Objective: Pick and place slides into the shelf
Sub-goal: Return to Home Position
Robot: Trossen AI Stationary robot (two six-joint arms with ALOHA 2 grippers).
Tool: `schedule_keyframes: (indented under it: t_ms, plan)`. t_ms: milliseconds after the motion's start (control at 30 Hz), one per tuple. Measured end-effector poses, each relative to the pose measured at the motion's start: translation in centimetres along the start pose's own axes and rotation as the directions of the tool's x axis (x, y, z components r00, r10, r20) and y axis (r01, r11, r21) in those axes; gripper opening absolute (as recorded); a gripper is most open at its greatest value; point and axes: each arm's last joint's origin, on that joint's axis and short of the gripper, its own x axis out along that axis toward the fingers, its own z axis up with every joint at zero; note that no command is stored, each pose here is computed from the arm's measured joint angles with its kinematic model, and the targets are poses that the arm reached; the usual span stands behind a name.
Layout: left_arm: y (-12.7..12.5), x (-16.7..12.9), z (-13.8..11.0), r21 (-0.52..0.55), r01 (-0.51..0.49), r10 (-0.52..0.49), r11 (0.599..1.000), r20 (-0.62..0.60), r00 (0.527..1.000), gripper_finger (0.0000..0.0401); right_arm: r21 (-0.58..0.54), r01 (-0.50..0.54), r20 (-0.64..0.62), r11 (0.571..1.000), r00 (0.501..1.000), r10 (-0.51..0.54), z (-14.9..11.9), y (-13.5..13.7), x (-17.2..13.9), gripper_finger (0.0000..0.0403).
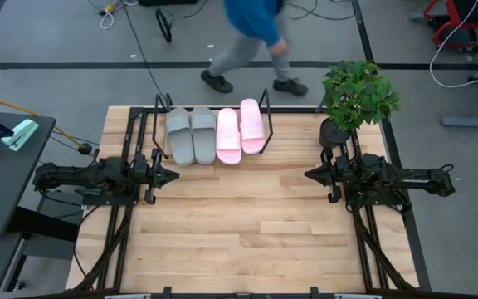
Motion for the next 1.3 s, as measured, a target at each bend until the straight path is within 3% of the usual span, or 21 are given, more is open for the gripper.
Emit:
schedule_keyframes:
  t_ms: [1300]
  plan:
    - [0.0, 0.0, 0.0, 0.0, 0.0, 0.0, 1.0, 0.0, 1.0, 0.0036, 0.0, 0.0, 0.0, 1.0, 1.0, 0.0, 0.0, 0.0, 0.0, 0.0018]
